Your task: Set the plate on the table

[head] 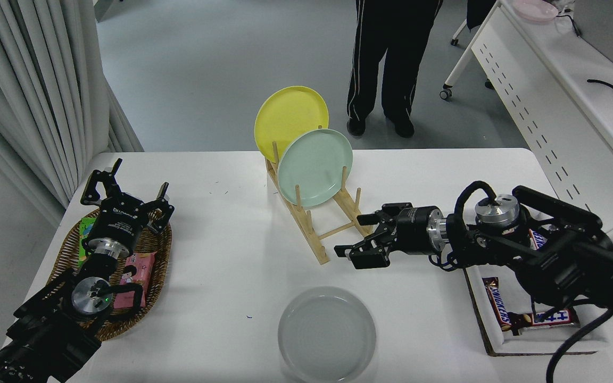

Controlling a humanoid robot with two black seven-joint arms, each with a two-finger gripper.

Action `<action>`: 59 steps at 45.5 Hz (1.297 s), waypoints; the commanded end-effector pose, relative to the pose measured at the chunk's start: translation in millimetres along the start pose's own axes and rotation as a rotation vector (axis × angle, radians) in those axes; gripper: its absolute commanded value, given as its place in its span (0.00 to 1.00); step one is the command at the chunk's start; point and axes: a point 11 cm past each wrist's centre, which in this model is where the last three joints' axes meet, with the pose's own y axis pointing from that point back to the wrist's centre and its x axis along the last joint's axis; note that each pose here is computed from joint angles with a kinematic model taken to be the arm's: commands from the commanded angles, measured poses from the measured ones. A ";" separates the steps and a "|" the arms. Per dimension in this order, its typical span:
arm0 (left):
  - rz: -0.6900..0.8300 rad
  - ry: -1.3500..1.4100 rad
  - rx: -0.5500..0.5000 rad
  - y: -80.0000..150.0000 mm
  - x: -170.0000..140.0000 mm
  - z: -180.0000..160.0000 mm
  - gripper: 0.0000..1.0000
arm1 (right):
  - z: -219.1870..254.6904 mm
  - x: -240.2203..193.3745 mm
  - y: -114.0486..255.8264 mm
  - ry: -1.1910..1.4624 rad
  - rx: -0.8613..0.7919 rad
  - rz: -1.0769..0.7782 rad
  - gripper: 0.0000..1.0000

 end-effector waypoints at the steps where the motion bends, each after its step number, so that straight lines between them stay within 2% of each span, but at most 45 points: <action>1: 0.001 -0.001 0.000 0.1 0.3 0.2 1.00 | -23.2 -49.9 23.8 0.175 0.080 -0.143 1.00; 9: 0.001 -0.001 0.000 0.1 0.3 0.2 1.00 | -28.7 -72.1 32.6 0.245 0.116 -0.254 1.00; 16: 0.000 0.001 0.001 0.1 0.0 -0.5 1.00 | -64.0 -46.0 37.4 0.336 0.335 -0.254 1.00; 25: 0.001 0.001 -0.001 0.0 0.0 -0.2 1.00 | -85.5 -10.9 29.2 0.437 0.507 -0.208 1.00; 33: 0.001 -0.001 0.000 0.1 0.3 0.2 1.00 | -106.4 8.6 40.3 0.497 0.766 -0.232 1.00; 45: 0.001 -0.001 0.000 0.1 0.3 0.2 1.00 | -86.6 54.5 37.0 0.517 0.769 -0.232 1.00; 59: 0.000 0.001 0.001 0.1 0.0 -0.5 1.00 | -75.3 102.1 44.0 0.368 0.856 -0.233 1.00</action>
